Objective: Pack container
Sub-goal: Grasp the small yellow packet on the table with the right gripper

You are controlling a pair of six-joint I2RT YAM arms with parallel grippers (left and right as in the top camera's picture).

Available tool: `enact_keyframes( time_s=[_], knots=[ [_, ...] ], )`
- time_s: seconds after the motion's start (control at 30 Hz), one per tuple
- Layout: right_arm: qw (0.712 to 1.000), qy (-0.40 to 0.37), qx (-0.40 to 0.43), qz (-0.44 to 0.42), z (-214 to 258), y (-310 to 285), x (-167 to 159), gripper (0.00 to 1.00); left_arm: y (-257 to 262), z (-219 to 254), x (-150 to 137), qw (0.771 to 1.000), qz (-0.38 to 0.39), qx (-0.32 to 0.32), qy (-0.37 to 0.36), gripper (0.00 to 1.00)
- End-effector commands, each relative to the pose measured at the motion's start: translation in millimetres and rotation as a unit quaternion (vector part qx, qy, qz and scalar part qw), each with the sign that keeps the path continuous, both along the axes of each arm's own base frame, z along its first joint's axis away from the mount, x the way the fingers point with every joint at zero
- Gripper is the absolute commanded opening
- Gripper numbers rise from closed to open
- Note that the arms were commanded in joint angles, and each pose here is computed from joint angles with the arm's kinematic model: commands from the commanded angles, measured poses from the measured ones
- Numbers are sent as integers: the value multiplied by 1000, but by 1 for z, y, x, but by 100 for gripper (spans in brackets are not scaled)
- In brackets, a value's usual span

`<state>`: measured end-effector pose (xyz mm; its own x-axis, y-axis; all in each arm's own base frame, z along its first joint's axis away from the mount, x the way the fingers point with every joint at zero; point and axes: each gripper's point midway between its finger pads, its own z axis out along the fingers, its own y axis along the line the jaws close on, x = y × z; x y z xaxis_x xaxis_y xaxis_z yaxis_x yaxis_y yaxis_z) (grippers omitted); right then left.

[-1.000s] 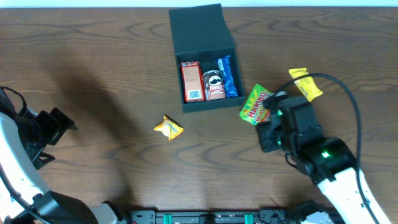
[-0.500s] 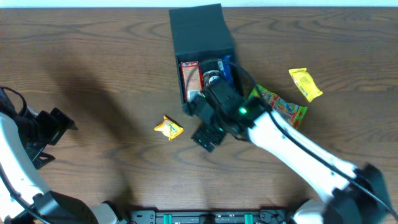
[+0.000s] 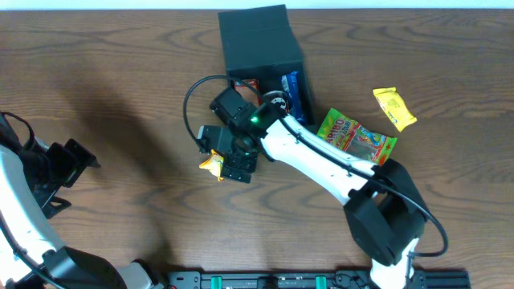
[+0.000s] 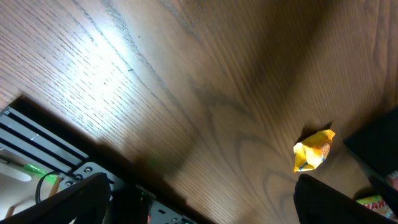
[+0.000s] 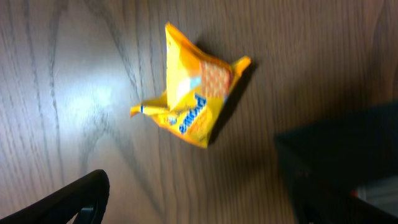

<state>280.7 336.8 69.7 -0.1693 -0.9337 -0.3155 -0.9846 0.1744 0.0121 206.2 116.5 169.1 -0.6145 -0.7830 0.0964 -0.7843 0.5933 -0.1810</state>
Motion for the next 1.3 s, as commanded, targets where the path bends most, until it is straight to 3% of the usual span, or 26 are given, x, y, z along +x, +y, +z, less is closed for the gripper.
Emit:
enact_keyframes(
  time_s=[0.0, 0.63, 0.87, 1.13, 1.27],
  knots=[
    [1000, -6, 12, 25, 2, 15, -3, 95, 2, 3, 0, 1000, 2, 5, -3, 95],
    [995, 39, 20, -89, -24, 39, -12, 97, 2, 3, 0, 1000, 2, 5, -3, 95],
    [993, 52, 10, -107, -53, 43, -9, 91, 2, 3, 0, 1000, 2, 5, -3, 95],
    [992, 48, 20, -119, -57, 47, -2, 50, 2, 3, 0, 1000, 2, 5, -3, 95],
    [991, 47, 22, -121, -56, 46, 1, 43, 2, 3, 0, 1000, 2, 5, -3, 95]
  ],
)
